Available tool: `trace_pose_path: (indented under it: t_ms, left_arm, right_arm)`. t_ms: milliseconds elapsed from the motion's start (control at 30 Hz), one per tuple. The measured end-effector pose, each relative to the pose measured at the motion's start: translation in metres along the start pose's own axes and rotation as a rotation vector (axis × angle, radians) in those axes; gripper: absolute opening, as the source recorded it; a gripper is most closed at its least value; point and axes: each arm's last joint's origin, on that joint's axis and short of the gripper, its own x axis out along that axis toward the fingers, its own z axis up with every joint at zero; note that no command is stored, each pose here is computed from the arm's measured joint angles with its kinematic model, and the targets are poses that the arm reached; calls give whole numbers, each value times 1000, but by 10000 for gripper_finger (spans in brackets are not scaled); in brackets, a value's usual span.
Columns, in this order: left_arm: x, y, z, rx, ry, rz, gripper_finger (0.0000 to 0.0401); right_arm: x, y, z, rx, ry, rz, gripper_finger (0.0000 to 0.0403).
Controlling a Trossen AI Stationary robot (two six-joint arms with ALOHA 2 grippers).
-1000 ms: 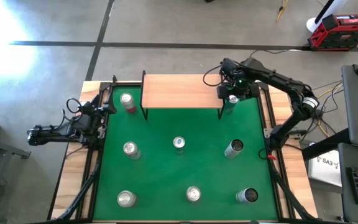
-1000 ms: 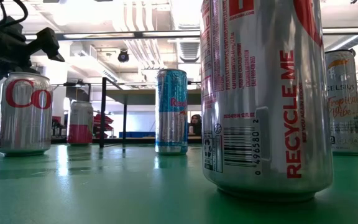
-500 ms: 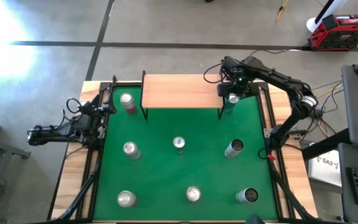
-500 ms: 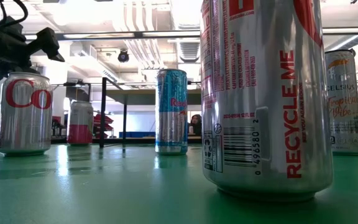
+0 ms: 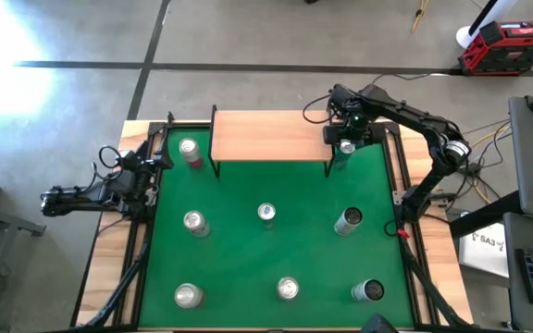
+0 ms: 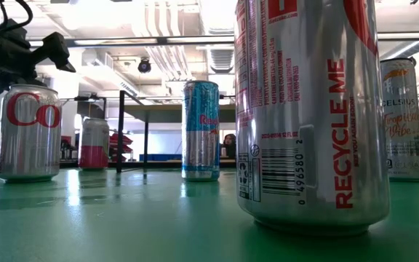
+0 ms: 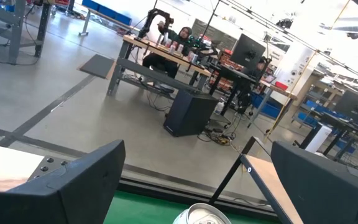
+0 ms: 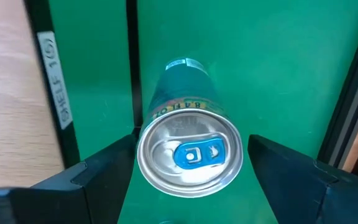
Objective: Place canned beverage on shelf
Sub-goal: Move the soda cans to the center of the table
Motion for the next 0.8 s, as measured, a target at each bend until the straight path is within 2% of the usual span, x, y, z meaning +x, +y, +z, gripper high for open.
trace_pose_path:
  t_ms: [267, 500, 800]
  left_arm:
    - [0, 0, 0, 0, 0, 0, 389]
    - [0, 0, 0, 0, 0, 0, 389]
    - [0, 0, 0, 0, 0, 0, 389]
  right_arm:
    - [4, 0, 1, 6, 7, 36, 296]
    - [3, 1, 1, 3, 0, 56, 235]
    - [1, -3, -4, 64, 33, 37, 233]
